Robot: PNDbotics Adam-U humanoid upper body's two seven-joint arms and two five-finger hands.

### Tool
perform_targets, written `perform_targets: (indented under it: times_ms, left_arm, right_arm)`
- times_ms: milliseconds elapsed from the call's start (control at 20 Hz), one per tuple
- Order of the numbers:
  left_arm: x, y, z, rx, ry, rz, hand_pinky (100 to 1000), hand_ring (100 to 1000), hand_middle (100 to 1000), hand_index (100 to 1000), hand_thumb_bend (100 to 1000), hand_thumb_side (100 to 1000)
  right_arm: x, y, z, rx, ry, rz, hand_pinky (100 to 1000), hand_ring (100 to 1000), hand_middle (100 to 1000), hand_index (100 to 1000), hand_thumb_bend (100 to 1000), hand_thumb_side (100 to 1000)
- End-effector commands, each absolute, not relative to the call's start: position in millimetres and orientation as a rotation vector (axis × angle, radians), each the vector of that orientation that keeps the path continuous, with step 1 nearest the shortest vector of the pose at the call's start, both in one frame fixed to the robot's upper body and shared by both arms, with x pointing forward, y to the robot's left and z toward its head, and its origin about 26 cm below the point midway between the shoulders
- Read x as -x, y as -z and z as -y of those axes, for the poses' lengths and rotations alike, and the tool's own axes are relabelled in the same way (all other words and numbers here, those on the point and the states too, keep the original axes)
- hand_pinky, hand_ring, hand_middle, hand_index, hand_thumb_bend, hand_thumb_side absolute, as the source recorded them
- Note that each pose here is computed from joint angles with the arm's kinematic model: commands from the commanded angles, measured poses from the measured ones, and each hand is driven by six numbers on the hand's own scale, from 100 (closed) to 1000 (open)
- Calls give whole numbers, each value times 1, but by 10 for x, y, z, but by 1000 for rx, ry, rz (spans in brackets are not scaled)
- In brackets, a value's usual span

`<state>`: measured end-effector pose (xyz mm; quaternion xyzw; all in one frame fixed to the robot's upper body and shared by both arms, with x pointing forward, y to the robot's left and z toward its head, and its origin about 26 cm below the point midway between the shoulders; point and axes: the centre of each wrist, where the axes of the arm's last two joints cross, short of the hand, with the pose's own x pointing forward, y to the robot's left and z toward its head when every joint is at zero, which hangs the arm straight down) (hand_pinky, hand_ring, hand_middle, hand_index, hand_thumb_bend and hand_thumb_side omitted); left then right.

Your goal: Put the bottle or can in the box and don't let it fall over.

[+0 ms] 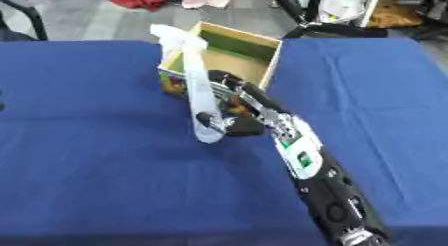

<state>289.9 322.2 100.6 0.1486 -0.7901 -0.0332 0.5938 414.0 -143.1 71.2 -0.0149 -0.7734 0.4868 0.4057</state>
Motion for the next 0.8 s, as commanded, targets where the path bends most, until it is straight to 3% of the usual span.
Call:
perform_targets:
  times_ms: [50, 500, 800]
  left_arm:
    - [-2904, -1075, -3217, -346, 87, 1861, 785, 797, 857, 902, 684, 803]
    - [-2902, -1064, -3214, -342, 90, 1857, 785, 798, 857, 902, 684, 803]
    - [-2901, -1057, -3208, -338, 90, 1855, 786, 798, 857, 902, 684, 803]
  right_arm:
    - [-4188, -782, 1370, 54, -1258, 1968, 1000, 1000, 1000, 957, 422, 675]
    - [-4241, -672, 1309, 102, -1324, 1908, 1000, 1000, 1000, 956, 441, 673]
    - [-4264, -564, 1221, 134, -1347, 1861, 1000, 1000, 1000, 942, 408, 628]
